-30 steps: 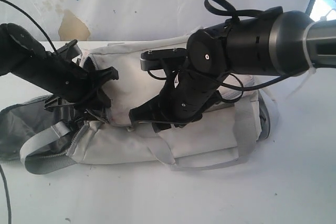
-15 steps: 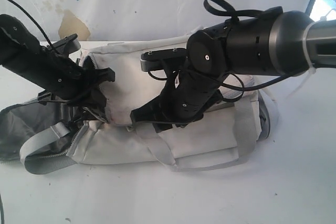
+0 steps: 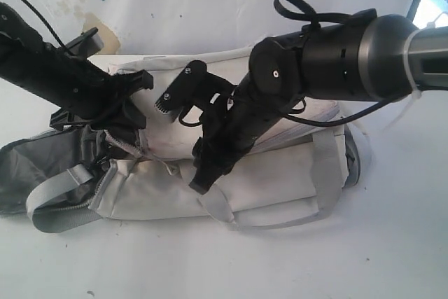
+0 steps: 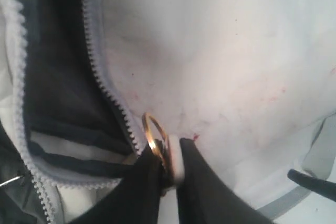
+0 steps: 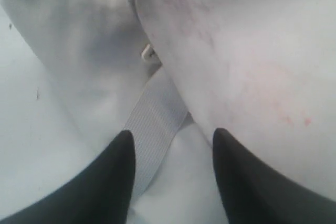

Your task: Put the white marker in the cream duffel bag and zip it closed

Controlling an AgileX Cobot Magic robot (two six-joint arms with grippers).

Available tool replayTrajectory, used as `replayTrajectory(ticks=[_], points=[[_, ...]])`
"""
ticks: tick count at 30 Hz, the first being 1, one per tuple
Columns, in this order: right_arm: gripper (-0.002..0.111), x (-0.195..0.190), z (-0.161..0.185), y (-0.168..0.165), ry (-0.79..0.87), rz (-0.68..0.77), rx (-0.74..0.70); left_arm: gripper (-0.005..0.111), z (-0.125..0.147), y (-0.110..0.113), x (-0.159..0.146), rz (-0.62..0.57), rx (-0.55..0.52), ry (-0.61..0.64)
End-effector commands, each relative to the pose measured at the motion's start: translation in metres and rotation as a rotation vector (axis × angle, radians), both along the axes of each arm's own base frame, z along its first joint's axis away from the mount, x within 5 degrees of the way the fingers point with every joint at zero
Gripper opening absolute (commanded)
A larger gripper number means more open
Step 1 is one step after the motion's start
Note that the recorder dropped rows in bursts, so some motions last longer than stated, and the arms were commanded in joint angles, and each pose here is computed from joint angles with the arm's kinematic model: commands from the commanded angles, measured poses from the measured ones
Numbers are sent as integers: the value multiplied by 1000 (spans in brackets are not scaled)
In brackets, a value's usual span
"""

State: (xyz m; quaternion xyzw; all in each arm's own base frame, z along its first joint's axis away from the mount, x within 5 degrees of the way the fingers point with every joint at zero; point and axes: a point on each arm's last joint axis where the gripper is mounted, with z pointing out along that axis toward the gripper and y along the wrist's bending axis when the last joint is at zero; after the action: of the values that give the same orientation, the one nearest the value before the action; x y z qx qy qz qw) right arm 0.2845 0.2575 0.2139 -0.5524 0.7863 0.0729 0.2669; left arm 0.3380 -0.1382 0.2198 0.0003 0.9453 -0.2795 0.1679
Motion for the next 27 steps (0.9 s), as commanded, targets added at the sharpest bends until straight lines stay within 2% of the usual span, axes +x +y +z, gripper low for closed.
replayTrajectory(ticks=[1,3,7,16,27], points=[[57,5,11,4,-95,66,59,0,11,11,3,84,-77,42],[61,6,12,5,-112,60,74,0,13,18,5,127,-133,75],[61,8,14,7,-149,63,89,0,19,24,8,194,-262,134],[60,1,12,26,-233,132,108,0,22,21,5,174,-329,183],[38,5,-11,32,-184,110,94,0,26,18,3,163,-387,202]])
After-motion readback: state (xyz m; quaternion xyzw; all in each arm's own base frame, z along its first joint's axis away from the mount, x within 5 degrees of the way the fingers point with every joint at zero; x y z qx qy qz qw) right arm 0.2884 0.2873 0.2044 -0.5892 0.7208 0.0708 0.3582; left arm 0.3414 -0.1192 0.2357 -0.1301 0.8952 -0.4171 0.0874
